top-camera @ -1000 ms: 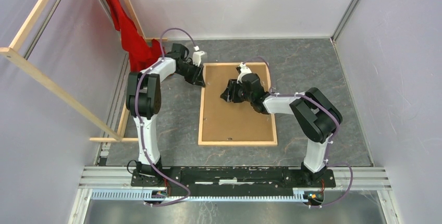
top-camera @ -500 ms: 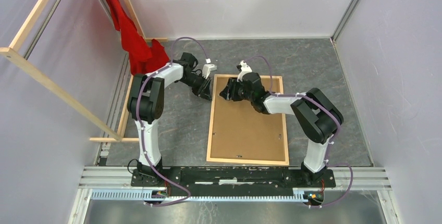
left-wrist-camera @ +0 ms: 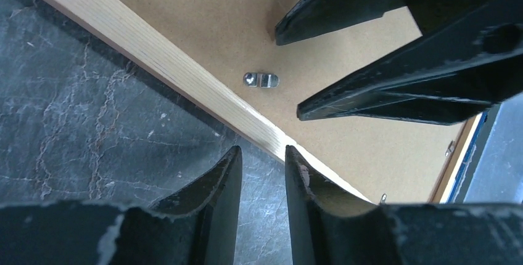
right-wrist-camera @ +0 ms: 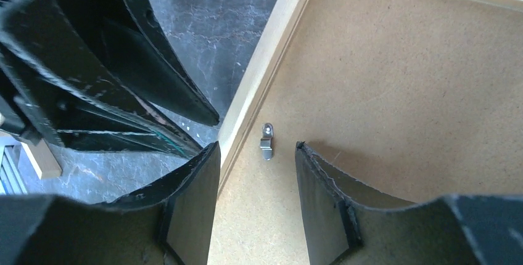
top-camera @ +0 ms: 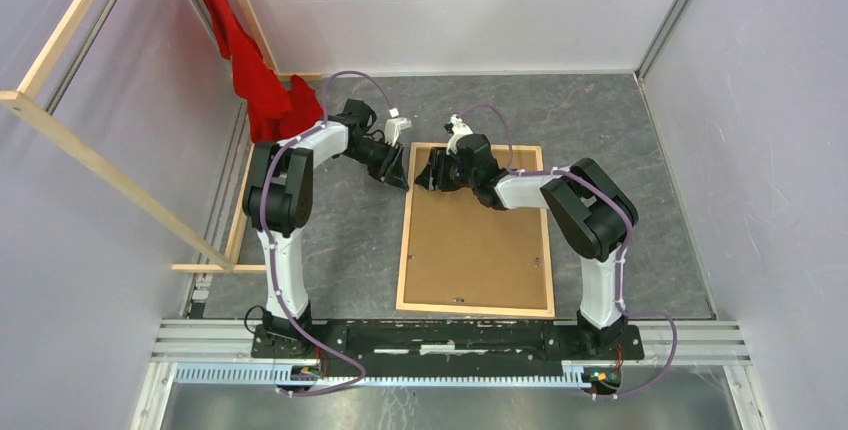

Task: Put the photo into the frame
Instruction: Adjust the photo frame at the center of the board, then install the photo frame at the center of the board.

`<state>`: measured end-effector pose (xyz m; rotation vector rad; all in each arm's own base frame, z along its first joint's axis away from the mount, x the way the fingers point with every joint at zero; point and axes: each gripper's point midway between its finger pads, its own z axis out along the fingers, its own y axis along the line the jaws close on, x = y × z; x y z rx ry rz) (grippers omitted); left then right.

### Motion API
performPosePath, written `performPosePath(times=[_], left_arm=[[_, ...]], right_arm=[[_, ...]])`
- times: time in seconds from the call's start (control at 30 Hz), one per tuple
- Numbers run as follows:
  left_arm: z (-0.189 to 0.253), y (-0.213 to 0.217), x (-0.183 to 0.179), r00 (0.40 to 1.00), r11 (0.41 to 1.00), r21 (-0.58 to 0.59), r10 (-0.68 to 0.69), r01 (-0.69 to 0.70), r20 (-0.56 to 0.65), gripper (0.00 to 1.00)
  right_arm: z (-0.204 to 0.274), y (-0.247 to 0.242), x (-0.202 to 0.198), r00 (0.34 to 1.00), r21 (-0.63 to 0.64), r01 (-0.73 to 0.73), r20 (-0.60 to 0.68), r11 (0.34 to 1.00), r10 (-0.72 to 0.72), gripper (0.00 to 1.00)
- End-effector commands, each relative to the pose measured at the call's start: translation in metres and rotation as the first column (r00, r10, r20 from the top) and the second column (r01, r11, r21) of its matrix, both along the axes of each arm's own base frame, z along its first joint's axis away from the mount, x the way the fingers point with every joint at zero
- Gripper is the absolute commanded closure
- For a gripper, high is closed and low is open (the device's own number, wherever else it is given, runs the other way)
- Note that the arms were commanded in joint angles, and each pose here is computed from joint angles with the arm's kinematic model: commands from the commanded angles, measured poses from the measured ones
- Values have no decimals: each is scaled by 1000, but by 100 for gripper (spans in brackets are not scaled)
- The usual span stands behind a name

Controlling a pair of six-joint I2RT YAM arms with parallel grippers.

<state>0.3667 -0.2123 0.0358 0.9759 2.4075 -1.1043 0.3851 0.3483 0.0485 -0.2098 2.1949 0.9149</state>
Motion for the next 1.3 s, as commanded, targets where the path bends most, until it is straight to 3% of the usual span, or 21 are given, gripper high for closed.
performPosePath(times=[0.0,0.8,1.27], left_arm=[[14,-10,3,1000,998,-65,-7,8,14,61],[-14,-7,11,999,999,3,33,-33,-29,78],[-19,-4,13,999,999,35,39,-38,-20,82]], right_arm=[[9,9,7,998,28,-48,30,998,47,46],[-8,21,-8,995,86,-93,-40,992,96,49],[-5,26,-17,994,129,-87,-57,988,94,50]])
